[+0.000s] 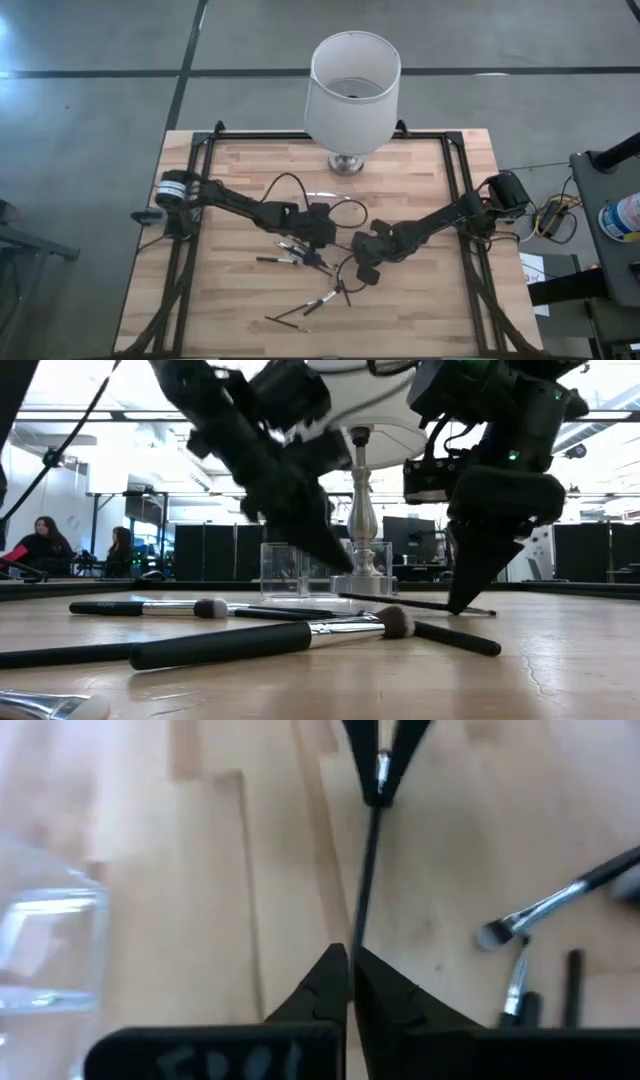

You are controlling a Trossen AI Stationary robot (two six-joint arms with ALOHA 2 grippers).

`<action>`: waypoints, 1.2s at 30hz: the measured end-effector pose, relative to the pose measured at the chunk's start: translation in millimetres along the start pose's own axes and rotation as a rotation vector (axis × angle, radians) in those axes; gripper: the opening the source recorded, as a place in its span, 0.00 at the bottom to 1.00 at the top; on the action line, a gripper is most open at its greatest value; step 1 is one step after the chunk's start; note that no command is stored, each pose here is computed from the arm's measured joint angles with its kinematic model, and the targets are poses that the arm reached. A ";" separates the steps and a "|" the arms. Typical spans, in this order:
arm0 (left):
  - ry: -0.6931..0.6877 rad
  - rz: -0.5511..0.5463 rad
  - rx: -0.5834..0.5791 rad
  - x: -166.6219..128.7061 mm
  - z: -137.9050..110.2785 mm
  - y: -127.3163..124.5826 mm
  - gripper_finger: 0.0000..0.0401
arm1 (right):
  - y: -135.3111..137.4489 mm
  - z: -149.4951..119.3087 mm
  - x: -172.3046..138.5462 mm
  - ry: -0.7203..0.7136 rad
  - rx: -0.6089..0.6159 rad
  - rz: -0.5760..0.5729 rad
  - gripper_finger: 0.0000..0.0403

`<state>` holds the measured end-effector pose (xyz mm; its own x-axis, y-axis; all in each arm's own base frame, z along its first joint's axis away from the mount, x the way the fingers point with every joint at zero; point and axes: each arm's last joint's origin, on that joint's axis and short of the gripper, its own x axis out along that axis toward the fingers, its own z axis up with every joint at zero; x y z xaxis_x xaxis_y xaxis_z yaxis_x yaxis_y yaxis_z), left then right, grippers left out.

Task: Put items in baskets/containers
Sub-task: Put the eyeshadow brush into the transparent organizer

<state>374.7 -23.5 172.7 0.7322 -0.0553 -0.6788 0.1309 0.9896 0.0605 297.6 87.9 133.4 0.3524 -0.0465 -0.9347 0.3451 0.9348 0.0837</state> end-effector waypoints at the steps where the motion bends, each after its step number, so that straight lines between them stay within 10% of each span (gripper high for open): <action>1: -0.018 0.003 -0.010 -6.9 4.5 0.4 0.04 | 0.1 -0.2 -2.5 0.013 0.013 0.003 0.03; 18: -0.172 0.221 -0.073 -157.7 13.2 3.8 0.05 | -5.6 29.1 -112.6 -0.185 0.775 0.434 0.03; 23: -0.252 0.260 -0.088 -188.8 5.2 4.2 0.05 | -14.5 31.5 -129.4 -0.366 0.950 0.407 0.03; 32: -0.363 0.260 -0.113 -221.4 -4.3 3.0 0.05 | -25.6 37.4 -130.9 -0.335 1.011 0.452 0.03; 36: -0.372 0.259 -0.113 -226.7 -6.1 2.8 0.05 | -32.2 42.9 -131.4 -0.273 0.849 0.435 0.03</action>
<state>205.0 -7.5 322.3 0.9239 0.1718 -0.3419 -0.1464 0.9843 0.0988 277.6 48.8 268.3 0.7476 0.0617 -0.6612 0.6094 0.3320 0.7200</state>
